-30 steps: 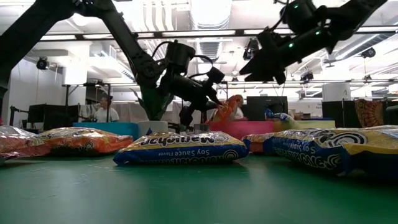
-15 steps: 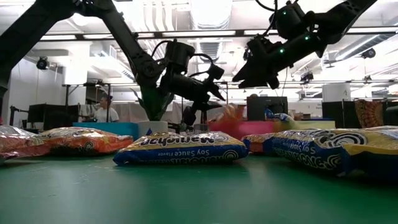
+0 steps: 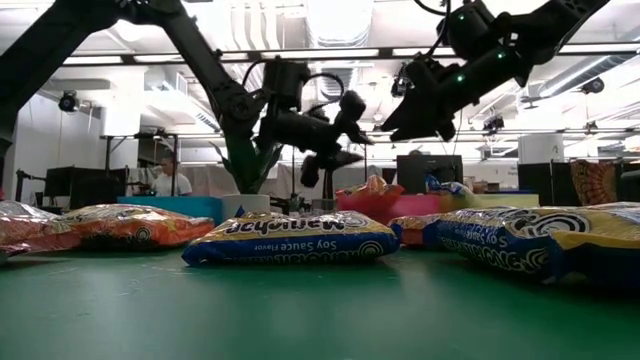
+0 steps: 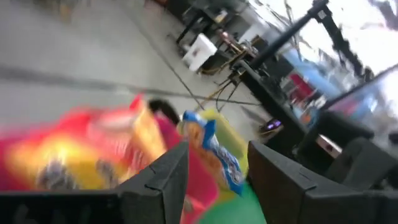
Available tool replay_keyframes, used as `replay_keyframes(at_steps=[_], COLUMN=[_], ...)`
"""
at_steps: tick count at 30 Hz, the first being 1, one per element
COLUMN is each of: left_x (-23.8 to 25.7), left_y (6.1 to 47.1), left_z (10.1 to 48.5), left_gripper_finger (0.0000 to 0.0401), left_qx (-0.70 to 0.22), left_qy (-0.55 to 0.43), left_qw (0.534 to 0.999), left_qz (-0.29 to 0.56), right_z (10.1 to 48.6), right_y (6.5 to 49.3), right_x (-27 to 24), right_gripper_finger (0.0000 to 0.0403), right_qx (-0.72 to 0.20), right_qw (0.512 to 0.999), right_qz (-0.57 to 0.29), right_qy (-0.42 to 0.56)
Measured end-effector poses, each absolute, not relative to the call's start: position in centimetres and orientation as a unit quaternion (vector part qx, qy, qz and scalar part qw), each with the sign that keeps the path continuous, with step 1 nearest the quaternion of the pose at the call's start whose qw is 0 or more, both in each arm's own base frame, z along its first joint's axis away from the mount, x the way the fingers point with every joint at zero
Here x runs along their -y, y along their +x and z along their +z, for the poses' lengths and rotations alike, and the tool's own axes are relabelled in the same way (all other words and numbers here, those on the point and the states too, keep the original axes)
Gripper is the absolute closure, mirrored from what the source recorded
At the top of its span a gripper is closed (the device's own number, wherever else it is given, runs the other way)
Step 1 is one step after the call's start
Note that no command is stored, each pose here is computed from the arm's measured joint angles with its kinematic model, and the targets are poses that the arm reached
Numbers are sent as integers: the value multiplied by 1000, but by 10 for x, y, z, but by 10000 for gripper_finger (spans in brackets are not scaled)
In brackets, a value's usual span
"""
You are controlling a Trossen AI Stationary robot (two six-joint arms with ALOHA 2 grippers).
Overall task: Sort Maruchan noodles
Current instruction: Put the orange noodle pack in the red bin
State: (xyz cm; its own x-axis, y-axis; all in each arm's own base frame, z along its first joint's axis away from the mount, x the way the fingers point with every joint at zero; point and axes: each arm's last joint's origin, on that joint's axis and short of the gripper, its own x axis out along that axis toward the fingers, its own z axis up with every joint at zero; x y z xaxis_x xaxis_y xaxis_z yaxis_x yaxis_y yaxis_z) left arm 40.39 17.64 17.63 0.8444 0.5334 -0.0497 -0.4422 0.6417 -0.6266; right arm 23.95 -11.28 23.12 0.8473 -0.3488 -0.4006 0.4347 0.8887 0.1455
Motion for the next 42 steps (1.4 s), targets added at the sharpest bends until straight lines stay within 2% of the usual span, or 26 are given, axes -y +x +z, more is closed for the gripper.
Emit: replay_keyframes(at_steps=[3,6,14,24,28,34,42], left_x=[-179,-184,-194,-206,-208,-211,-211], left_y=[410,417,442,465,470,475,473], left_z=[185,185,170,175,184,208,172], left_gripper_finger=[258,265,292,327,334,347,358], left_qx=[46,-10,-191,-331,-352,-321,-340], left_qy=[-203,-126,-64,-55,-44,-28,-37], left_qw=[934,936,916,869,863,877,868], left_qz=[291,329,348,365,359,357,359], right_z=[235,242,260,262,261,261,261], right_y=[237,232,211,199,199,199,199], right_x=[112,109,99,94,94,93,93], right_gripper_finger=[197,197,197,197,197,197,197], right_qx=[-181,-174,-164,-162,-165,-166,-166], right_qw=[955,957,959,960,960,960,960], right_qz=[-205,-204,-204,-203,-203,-203,-203], right_qy=[112,110,107,102,101,102,102])
